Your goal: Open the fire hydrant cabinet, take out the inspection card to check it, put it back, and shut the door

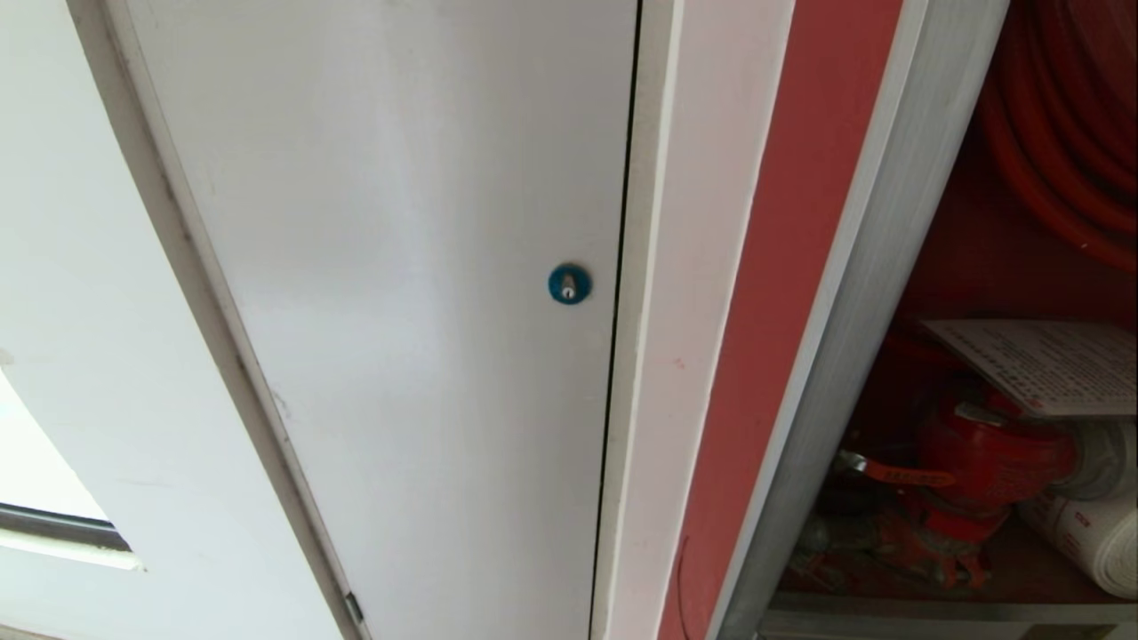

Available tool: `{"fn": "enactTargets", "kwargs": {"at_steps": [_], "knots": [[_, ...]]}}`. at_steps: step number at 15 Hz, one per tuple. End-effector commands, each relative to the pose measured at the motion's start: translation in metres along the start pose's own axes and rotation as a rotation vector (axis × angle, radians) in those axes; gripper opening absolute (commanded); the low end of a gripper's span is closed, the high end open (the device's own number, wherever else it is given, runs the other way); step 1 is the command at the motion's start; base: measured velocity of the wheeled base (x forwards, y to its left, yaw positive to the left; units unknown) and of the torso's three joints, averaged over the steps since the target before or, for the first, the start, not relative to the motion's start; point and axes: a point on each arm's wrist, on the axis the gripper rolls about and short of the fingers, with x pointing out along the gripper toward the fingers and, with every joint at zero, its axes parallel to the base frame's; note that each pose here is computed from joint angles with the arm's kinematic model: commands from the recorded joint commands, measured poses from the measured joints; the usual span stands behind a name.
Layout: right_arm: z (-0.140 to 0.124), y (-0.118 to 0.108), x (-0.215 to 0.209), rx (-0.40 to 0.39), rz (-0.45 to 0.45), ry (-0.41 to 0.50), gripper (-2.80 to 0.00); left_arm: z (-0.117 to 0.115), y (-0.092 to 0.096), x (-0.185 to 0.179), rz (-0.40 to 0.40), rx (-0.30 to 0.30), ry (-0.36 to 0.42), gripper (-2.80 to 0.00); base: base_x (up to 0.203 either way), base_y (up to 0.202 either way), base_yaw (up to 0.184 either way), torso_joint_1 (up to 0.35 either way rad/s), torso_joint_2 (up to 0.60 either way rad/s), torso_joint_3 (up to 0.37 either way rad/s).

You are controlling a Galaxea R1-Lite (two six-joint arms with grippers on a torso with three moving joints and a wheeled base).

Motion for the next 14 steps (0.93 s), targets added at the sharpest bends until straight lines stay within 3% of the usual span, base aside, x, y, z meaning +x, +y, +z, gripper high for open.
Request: {"fn": "enactTargets", "kwargs": {"at_steps": [1,14], "knots": [[0.0002,0.0,-0.0001,0.001,0.002,-0.001,-2.8,-0.0017,0.0,0.0004,0.001,0.0,0.005,-2.8,0.0,0.0,0.0,0.0,0.0,0.0],[0.0,0.0,-0.0001,0.004,0.0,-0.004,-2.8,-0.0017,0.0,0.0004,0.001,0.0,0.004,-2.8,0.0,0.0,0.0,0.0,0.0,0.0]]}}
